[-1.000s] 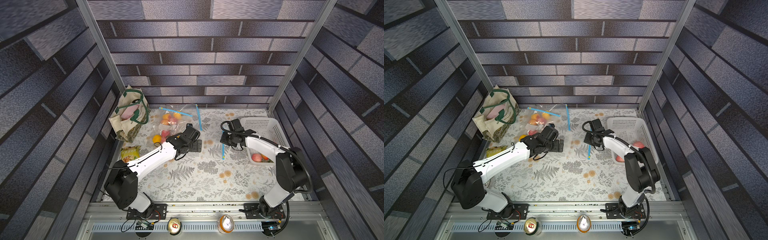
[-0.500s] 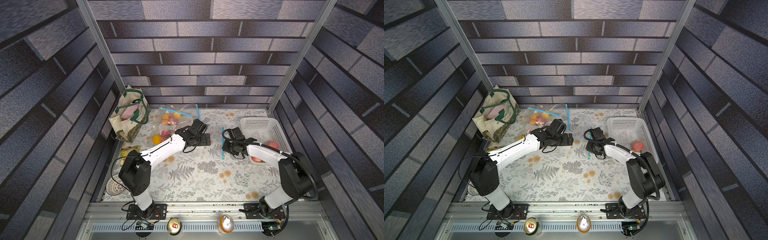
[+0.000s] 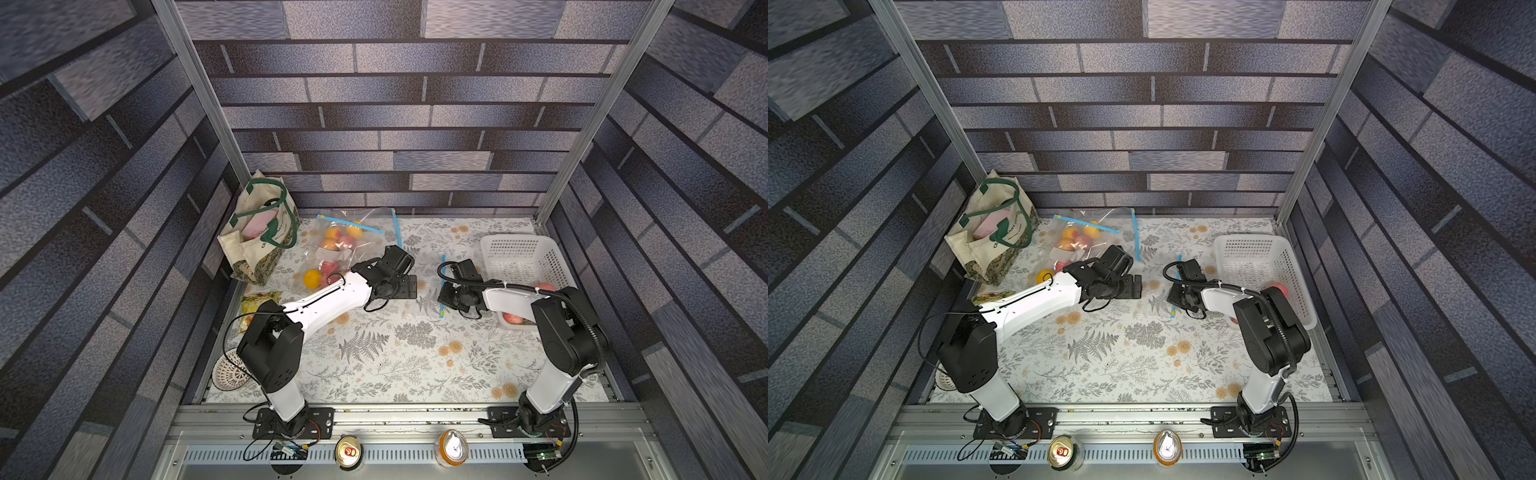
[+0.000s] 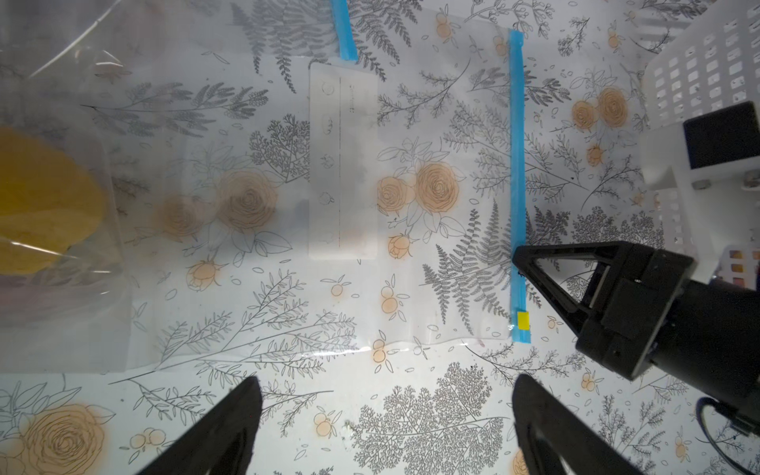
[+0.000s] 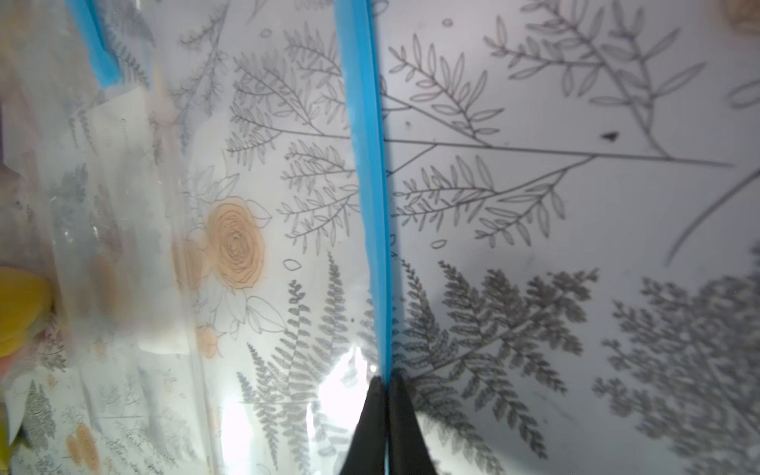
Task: Place the peach in a zip-top bag and seal the zipper
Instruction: Open the zipper of the food storage bag at the center of the board.
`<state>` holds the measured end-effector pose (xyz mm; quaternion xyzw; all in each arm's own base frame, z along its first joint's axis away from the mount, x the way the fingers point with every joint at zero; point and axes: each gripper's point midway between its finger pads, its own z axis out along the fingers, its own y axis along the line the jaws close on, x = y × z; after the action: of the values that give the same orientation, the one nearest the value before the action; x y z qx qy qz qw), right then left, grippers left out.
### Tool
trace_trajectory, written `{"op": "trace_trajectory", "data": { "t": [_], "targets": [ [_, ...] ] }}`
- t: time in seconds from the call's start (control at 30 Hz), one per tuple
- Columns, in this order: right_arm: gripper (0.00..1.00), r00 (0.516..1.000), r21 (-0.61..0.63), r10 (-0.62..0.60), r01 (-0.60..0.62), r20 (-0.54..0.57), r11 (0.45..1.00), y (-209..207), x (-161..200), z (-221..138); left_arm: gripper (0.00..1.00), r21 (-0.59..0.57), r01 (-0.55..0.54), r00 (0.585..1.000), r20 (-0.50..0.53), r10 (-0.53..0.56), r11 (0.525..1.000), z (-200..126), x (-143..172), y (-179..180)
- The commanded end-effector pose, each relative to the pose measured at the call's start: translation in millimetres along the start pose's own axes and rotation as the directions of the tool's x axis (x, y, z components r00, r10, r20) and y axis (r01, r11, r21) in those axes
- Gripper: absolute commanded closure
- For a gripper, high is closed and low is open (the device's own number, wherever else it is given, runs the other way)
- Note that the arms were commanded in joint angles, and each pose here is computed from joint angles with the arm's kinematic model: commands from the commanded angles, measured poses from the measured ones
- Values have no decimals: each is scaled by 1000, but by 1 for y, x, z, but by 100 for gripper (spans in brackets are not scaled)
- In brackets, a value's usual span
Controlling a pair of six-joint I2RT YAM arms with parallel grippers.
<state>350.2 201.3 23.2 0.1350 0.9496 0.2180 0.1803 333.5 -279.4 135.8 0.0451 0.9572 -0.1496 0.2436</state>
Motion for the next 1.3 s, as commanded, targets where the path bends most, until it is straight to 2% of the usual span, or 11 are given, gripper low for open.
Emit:
{"op": "trace_trajectory", "data": {
  "t": [0.0,0.17,0.3,0.43,0.57,0.73,0.9,1.0,1.13,1.2,1.27],
  "targets": [
    [100,1000,-85,20,-20,1,996,14,1,-4,4,-8,-12,1000,15,13,1000,-7,-1,5],
    [100,996,-244,0,22,89,970,50,-11,-40,4,20,12,1000,-13,-12,1000,-1,-3,3],
    [100,987,-298,-101,135,129,945,77,-4,-63,4,101,45,999,-6,-45,994,-7,-16,-15],
    [100,958,-319,-238,277,157,906,98,19,-74,4,180,74,997,-21,-71,981,-14,-23,-37],
    [100,930,-369,-313,364,191,855,111,40,-87,14,289,135,991,-23,-134,948,-19,-30,-46],
    [100,904,-388,-396,427,163,817,121,63,-95,28,321,126,992,-18,-128,939,-16,-34,-44],
    [100,910,-351,-384,414,155,840,113,63,-93,40,290,120,993,-34,-115,949,-5,-26,-40],
    [100,914,-353,-382,406,141,843,114,64,-91,43,306,121,993,-36,-116,944,-1,-24,-41],
    [100,916,-364,-380,400,129,841,116,66,-87,44,290,64,998,-15,-62,955,2,-26,-46],
    [100,917,-365,-377,398,130,842,115,66,-87,54,261,41,999,-11,-40,964,9,-27,-44],
    [100,917,-365,-378,399,131,841,114,66,-87,58,253,39,999,-17,-36,967,15,-29,-42]
  ]
}}
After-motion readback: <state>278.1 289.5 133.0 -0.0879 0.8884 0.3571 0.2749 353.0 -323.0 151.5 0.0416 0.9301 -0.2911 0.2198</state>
